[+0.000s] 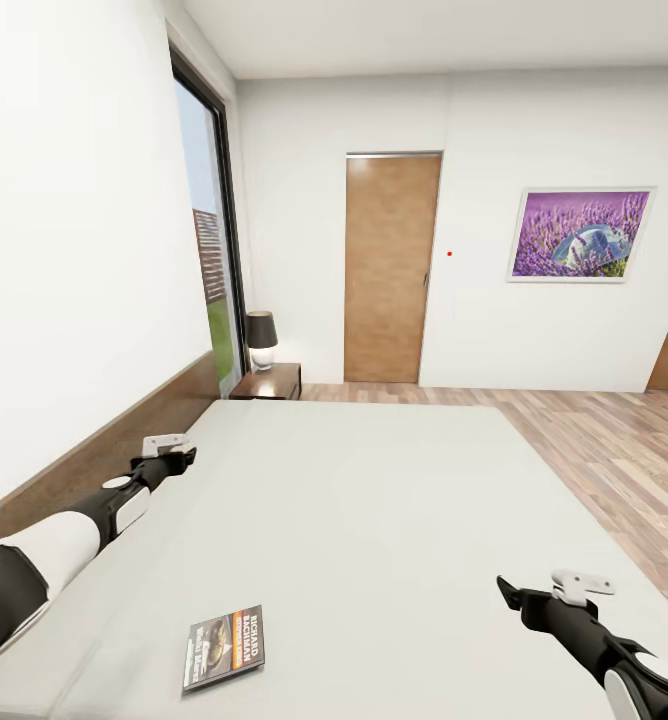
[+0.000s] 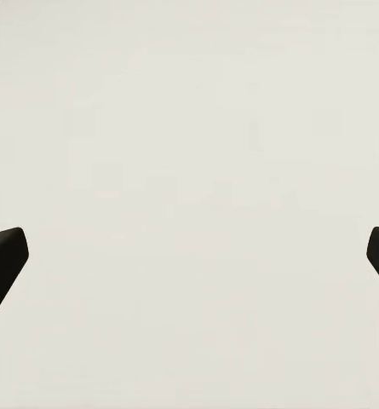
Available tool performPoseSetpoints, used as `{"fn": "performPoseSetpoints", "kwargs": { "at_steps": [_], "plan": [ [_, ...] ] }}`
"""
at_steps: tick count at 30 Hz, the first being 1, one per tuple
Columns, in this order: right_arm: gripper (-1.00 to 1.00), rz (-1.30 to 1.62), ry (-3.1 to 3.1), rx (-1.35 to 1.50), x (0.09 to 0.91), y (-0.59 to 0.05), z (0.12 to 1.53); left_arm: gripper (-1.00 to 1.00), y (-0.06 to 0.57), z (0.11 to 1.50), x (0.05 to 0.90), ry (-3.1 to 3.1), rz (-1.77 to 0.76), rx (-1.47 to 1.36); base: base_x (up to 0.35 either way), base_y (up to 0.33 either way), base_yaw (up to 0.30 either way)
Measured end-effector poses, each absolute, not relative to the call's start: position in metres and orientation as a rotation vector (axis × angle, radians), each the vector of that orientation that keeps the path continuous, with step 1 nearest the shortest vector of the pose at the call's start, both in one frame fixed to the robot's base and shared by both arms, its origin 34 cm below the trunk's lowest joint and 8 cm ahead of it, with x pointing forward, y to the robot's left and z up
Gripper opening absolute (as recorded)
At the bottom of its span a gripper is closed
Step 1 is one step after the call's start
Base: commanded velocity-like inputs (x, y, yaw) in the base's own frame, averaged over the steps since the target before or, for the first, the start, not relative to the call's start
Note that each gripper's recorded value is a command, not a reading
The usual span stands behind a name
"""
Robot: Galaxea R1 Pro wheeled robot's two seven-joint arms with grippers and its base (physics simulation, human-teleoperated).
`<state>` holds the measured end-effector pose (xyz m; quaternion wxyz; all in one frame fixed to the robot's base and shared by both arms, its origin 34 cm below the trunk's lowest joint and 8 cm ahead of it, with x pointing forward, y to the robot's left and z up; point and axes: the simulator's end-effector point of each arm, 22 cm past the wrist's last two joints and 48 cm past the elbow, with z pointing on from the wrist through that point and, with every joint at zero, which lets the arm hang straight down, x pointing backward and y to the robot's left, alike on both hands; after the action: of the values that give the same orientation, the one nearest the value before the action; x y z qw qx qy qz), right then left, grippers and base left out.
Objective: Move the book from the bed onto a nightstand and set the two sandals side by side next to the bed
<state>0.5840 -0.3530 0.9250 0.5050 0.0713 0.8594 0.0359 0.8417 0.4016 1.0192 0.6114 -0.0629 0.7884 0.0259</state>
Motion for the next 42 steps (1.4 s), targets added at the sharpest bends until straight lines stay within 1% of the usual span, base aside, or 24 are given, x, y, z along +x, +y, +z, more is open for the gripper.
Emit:
{"fn": "performPoseSetpoints", "kwargs": {
  "at_steps": [5, 15, 31, 35, 42],
  "plan": [
    [1.0, 0.088, 2.075, 0.173, 0.584, -0.353, 0.925, 1.0, 0.397, 1.012, 0.84, 1.827, 0.049, -0.152, 0.0, 0.0, 0.0],
    [1.0, 0.094, 2.088, 0.173, 0.583, -0.351, 0.918, 1.0, 0.395, 0.956, 0.812, 1.912, 0.046, -0.162, 0.0, 0.0, 0.0],
    [1.0, 0.098, 2.097, 0.172, 0.582, -0.35, 0.914, 1.0, 0.399, 0.935, 0.799, 1.926, 0.009, -0.254, 0.0, 0.0, 0.0],
    [1.0, 0.098, 2.102, 0.174, 0.582, -0.35, 0.912, 1.0, 0.405, 0.932, 0.796, 1.925, 0.015, -0.303, 0.0, 0.0, 0.0],
    [1.0, 0.098, 2.108, 0.176, 0.581, -0.35, 0.909, 1.0, 0.423, 0.917, 0.784, 1.92, 0.014, -0.486, 0.0, 0.0, 0.0]
  ]
}}
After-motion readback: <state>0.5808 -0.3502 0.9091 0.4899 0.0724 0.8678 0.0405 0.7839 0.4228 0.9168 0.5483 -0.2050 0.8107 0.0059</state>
